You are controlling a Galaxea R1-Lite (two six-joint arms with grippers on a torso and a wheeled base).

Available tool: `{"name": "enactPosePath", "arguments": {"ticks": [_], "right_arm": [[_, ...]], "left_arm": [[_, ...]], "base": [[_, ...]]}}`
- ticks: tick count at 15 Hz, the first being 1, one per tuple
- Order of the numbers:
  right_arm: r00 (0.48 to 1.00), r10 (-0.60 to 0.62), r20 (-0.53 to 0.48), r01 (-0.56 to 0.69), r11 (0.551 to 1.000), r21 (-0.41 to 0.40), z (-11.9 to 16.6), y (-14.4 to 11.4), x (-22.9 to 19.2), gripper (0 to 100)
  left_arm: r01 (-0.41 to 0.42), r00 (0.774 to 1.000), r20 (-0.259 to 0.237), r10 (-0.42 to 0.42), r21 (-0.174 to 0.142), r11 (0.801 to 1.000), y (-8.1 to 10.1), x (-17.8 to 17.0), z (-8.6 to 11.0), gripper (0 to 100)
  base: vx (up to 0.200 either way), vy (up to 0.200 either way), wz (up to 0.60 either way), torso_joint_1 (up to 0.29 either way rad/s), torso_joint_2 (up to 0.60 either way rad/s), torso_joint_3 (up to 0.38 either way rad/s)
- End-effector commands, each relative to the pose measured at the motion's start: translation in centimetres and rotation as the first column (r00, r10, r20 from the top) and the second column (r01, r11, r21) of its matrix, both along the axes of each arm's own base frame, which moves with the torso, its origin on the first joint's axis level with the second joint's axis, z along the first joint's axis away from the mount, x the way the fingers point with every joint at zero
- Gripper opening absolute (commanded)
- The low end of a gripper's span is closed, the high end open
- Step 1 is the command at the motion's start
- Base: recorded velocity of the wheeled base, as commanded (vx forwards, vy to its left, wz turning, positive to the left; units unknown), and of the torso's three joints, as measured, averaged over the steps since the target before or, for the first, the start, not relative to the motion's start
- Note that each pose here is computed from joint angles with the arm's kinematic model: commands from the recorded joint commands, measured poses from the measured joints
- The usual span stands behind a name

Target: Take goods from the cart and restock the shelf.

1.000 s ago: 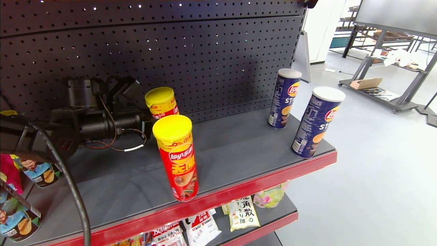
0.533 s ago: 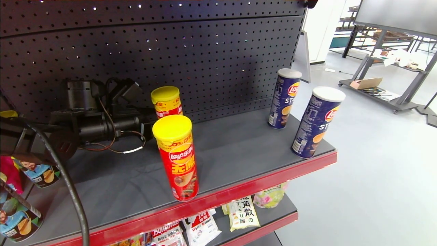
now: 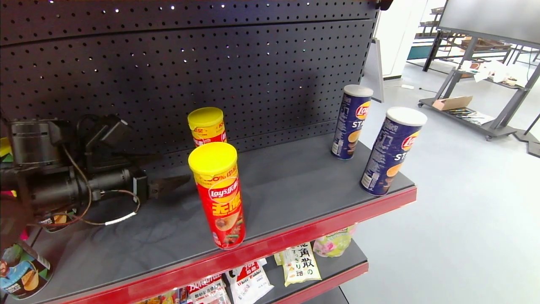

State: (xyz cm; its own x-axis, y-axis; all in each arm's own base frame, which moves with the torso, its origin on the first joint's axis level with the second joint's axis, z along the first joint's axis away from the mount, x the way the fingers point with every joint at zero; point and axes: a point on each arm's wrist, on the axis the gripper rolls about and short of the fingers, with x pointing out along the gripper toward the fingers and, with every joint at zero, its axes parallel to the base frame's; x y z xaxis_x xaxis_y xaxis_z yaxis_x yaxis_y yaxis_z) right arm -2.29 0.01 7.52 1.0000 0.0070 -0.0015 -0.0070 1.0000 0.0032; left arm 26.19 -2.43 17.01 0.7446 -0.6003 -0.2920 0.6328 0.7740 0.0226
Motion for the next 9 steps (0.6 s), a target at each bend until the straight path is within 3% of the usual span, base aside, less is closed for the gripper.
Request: {"name": "enactPosePath", "arguments": {"ticks": [1,3,4,5,6,7,9], "right_arm": [[1.000,0.001,0.000,-0.001,1.000,-0.002,0.0,0.0,0.0,100],[1.000,0.001,-0.002,-0.001,1.000,0.000,0.0,0.0,0.0,100],[1.000,0.001,-0.002,-0.001,1.000,0.000,0.0,0.0,0.0,100],[1.000,0.001,-0.002,-0.001,1.000,0.000,0.0,0.0,0.0,100],[1.000,0.001,-0.002,-0.001,1.000,0.000,0.0,0.0,0.0,100],[1.000,0.001,-0.002,-0.001,1.000,0.000,0.0,0.0,0.0,100],[1.000,0.001,0.000,-0.001,1.000,0.000,0.0,0.0,0.0,100]], "left_arm": [[-0.032,0.997,0.070,0.033,-0.013,0.999,0.6,-9.9,0.6,100],[-0.043,0.992,0.118,0.048,-0.042,0.998,0.9,-16.0,0.7,100],[-0.055,0.987,0.144,0.068,-0.091,0.994,1.0,-18.9,1.0,100],[-0.058,0.985,0.152,0.076,-0.120,0.991,1.0,-20.3,1.2,100],[-0.118,0.978,0.151,0.146,-0.176,0.977,1.2,-23.4,1.1,100],[-0.196,0.961,0.154,0.228,-0.199,0.960,1.4,-25.4,0.5,100],[-0.234,0.941,0.196,0.275,-0.210,0.949,1.5,-28.0,-0.9,100]], "base": [[0.000,0.000,0.00,0.000,0.00,0.000],[0.000,0.000,0.00,0.000,0.00,0.000],[0.000,0.000,0.00,0.000,0.00,0.000],[0.000,0.000,0.00,0.000,0.00,0.000],[0.000,0.000,0.00,0.000,0.00,0.000],[0.000,0.000,0.00,0.000,0.00,0.000],[0.000,0.000,0.00,0.000,0.00,0.000]]}}
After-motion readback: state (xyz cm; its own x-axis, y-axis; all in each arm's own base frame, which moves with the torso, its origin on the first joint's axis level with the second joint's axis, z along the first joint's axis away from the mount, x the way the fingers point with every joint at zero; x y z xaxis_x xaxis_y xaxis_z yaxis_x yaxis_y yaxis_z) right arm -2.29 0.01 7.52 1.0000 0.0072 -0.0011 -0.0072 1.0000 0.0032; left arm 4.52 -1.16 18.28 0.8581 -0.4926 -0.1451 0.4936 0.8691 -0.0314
